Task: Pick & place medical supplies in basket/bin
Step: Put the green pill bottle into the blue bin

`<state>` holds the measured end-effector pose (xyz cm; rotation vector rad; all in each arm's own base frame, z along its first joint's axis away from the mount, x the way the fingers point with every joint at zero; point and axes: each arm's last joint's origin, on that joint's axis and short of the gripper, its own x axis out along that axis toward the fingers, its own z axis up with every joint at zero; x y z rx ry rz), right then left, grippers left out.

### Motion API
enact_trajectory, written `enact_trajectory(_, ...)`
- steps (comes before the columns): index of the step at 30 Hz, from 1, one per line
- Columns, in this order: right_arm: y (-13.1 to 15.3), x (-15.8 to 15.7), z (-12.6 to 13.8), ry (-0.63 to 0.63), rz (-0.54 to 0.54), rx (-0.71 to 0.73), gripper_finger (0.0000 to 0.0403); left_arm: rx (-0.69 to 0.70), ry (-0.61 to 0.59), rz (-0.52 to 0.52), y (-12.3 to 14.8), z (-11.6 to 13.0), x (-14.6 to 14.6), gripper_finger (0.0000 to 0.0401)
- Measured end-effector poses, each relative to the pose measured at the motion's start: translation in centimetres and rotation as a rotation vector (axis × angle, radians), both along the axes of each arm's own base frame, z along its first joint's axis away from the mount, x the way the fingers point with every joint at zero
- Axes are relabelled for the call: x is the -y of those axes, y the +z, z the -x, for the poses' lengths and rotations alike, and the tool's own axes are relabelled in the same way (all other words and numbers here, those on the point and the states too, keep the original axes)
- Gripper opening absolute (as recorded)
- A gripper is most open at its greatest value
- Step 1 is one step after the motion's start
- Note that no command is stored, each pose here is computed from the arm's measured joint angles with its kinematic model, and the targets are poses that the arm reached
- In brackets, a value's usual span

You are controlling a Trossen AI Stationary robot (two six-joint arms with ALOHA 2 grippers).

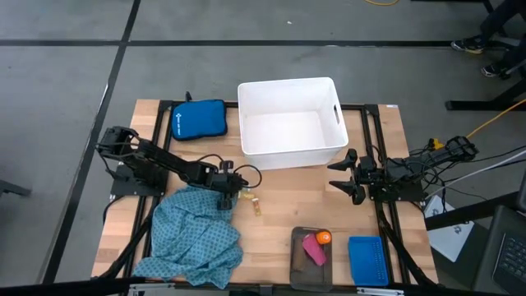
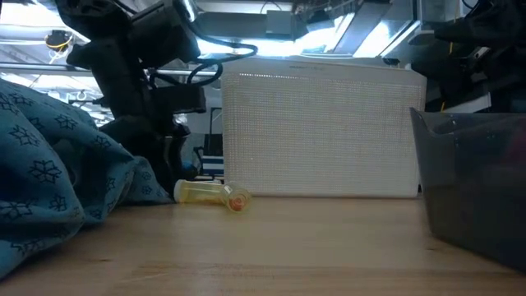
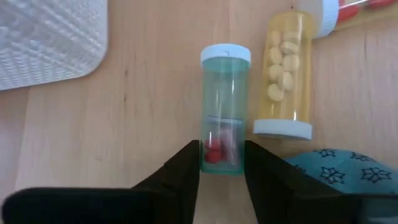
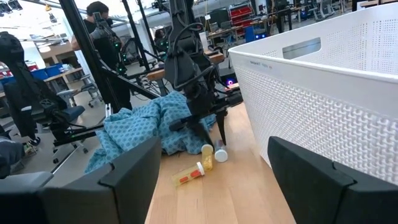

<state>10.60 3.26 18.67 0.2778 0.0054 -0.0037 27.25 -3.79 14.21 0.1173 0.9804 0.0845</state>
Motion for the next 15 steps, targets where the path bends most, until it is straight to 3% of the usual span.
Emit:
enact_trajectory(6, 0.0, 0.0, 0.0, 0.0, 0.0, 0.0, 0.0297, 0.044, -0.004, 0.006, 1.2, 0.3, 0.1, 0.0071)
enact_trajectory(15, 0.0, 0.0, 0.0, 0.004, 0.0, 0.0, 0.0297, 0.279, -0.057, 0.021, 6.7, 1.9, 0.5, 0.0079)
